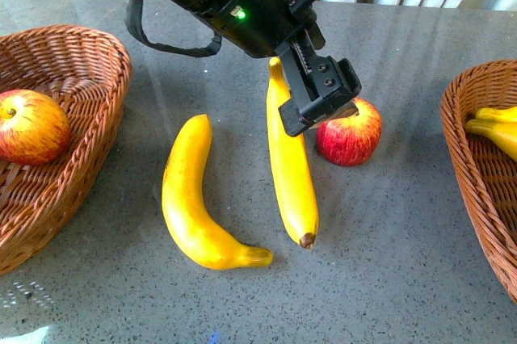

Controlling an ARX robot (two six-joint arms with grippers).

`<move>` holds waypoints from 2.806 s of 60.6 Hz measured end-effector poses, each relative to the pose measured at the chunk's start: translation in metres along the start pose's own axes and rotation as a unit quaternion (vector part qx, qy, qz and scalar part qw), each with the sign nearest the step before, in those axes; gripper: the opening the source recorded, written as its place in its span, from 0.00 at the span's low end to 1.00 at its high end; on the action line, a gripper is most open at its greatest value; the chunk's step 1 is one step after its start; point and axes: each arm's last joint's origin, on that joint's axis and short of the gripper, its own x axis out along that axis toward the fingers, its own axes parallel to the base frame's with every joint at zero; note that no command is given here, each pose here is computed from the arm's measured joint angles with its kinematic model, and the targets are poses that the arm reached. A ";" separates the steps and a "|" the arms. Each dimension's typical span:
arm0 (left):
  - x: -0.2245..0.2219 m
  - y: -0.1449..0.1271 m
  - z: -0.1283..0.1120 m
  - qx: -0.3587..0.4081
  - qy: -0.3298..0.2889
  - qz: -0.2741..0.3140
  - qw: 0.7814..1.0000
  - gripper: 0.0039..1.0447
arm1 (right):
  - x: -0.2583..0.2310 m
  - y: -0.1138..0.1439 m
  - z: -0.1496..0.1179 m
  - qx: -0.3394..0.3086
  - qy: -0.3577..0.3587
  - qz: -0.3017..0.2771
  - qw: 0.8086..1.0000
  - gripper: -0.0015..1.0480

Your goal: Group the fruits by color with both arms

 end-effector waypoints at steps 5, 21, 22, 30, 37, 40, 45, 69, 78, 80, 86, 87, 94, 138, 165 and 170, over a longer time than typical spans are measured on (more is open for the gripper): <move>0.006 -0.001 0.003 0.006 0.000 -0.006 1.000 0.91 | 0.000 0.000 0.000 0.000 0.000 0.000 1.000 0.91; 0.027 -0.005 0.002 0.012 0.009 -0.020 1.000 0.91 | 0.000 0.000 0.000 0.000 0.000 0.000 1.000 0.91; 0.028 -0.004 0.002 0.012 0.010 -0.020 1.000 0.91 | 0.000 0.000 0.000 0.000 0.000 0.000 1.000 0.91; 0.036 -0.003 -0.002 0.009 0.017 -0.024 1.000 0.91 | 0.000 0.000 0.000 0.000 0.000 0.000 1.000 0.91; 0.042 -0.002 -0.006 0.008 0.024 -0.030 0.999 0.91 | 0.000 0.000 0.000 0.000 0.000 0.000 1.000 0.91; 0.043 -0.002 -0.007 0.008 0.027 -0.031 0.999 0.91 | 0.000 0.000 0.000 0.000 0.000 0.000 1.000 0.91; 0.045 0.000 -0.007 0.009 0.028 -0.033 0.999 0.91 | 0.000 0.000 0.000 0.000 0.000 0.000 1.000 0.91; 0.056 0.001 -0.012 0.019 0.034 -0.043 0.998 0.91 | 0.000 0.000 0.000 0.000 0.000 0.000 1.000 0.91; 0.060 0.000 -0.014 0.028 0.043 -0.044 0.998 0.91 | 0.000 0.000 0.000 0.000 0.000 0.000 1.000 0.91; 0.061 -0.001 -0.014 0.031 0.043 -0.045 0.998 0.91 | 0.000 0.000 0.000 0.000 0.000 0.000 1.000 0.91; 0.062 0.000 -0.013 0.039 0.044 -0.042 0.997 0.91 | 0.000 0.000 0.000 0.000 0.000 0.000 1.000 0.91; 0.062 0.000 -0.013 0.040 0.045 -0.042 0.997 0.91 | 0.000 0.000 0.000 0.000 0.000 0.000 1.000 0.91; 0.064 -0.001 -0.013 0.048 0.048 -0.039 0.997 0.91 | 0.000 0.000 0.000 0.000 0.000 0.000 1.000 0.91; 0.073 -0.006 -0.014 0.088 0.067 -0.032 0.993 0.91 | 0.000 0.000 0.000 0.000 0.000 0.000 1.000 0.91; 0.074 -0.005 -0.012 0.095 0.068 -0.029 0.993 0.75 | 0.000 0.000 0.000 0.000 0.000 0.000 1.000 0.91; 0.074 -0.005 -0.012 0.095 0.067 -0.029 0.993 0.66 | 0.000 0.000 0.000 0.000 0.000 0.000 1.000 0.91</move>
